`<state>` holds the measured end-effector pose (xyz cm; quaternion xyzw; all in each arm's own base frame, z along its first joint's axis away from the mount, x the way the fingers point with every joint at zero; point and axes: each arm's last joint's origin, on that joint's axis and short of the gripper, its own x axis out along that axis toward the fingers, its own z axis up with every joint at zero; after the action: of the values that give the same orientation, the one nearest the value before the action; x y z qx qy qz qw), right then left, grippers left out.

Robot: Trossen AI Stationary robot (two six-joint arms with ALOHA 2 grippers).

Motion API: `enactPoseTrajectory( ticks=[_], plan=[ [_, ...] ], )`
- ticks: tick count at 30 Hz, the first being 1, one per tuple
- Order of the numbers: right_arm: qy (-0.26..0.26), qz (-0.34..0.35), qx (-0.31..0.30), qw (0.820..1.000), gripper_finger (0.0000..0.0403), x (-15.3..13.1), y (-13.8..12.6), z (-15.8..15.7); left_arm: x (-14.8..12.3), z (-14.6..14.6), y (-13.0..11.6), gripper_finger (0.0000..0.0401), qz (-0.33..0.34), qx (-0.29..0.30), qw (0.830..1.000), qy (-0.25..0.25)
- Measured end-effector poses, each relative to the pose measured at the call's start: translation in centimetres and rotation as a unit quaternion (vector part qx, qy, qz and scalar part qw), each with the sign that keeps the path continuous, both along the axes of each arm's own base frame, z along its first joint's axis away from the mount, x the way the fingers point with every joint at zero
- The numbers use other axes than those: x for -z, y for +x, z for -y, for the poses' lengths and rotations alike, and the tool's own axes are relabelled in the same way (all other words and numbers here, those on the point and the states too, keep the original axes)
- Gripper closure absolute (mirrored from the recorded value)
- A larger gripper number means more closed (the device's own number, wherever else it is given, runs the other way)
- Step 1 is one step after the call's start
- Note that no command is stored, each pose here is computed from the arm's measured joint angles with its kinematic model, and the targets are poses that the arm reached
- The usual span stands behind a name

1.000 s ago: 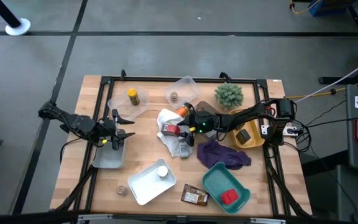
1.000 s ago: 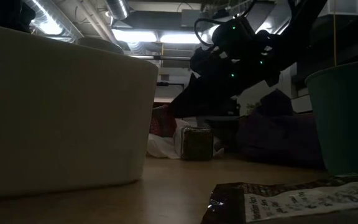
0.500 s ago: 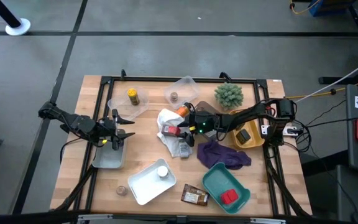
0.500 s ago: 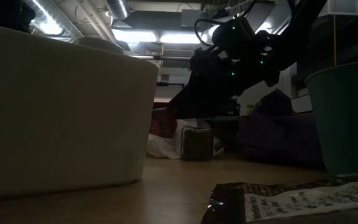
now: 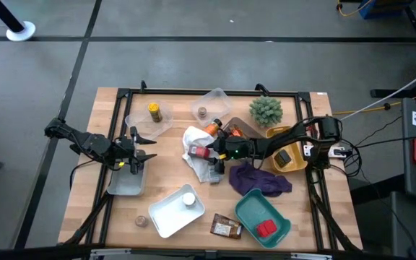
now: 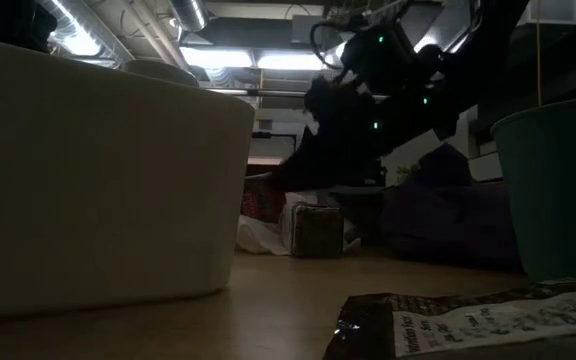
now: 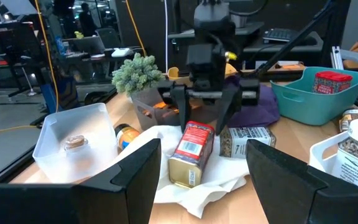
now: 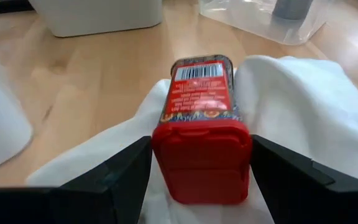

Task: Sort spices by type
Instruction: Put the red spice can into the green bin

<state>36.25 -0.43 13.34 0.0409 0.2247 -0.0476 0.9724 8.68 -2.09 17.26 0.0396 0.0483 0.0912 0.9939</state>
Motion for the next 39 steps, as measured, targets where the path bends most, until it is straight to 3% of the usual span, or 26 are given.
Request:
enactPoseTrajectory(
  ticks=[16,23,29,33,39],
  plan=[
    [-0.038,0.009,0.016,0.999,0.0139,0.8,0.3,0.2,0.0,0.0,0.0,0.0177,0.000,0.000,1.000,0.000],
    [-0.034,0.012,0.008,0.999,0.0176,0.6,0.9,0.1,0.0,0.0,0.0,0.0177,0.000,0.000,1.000,0.000],
    [-0.032,0.013,0.004,0.999,0.0175,0.6,1.4,0.1,0.0,0.0,0.0,0.0177,0.000,0.000,1.000,0.000],
    [-0.027,0.026,-0.008,0.999,0.0163,-0.3,1.4,0.0,0.0,0.0,0.0,0.0177,0.000,0.000,1.000,0.000],
    [-0.027,0.039,-0.008,0.999,0.0177,-2.1,1.1,0.0,0.0,0.0,0.0,0.0177,0.000,0.000,1.000,0.000]
  ],
)
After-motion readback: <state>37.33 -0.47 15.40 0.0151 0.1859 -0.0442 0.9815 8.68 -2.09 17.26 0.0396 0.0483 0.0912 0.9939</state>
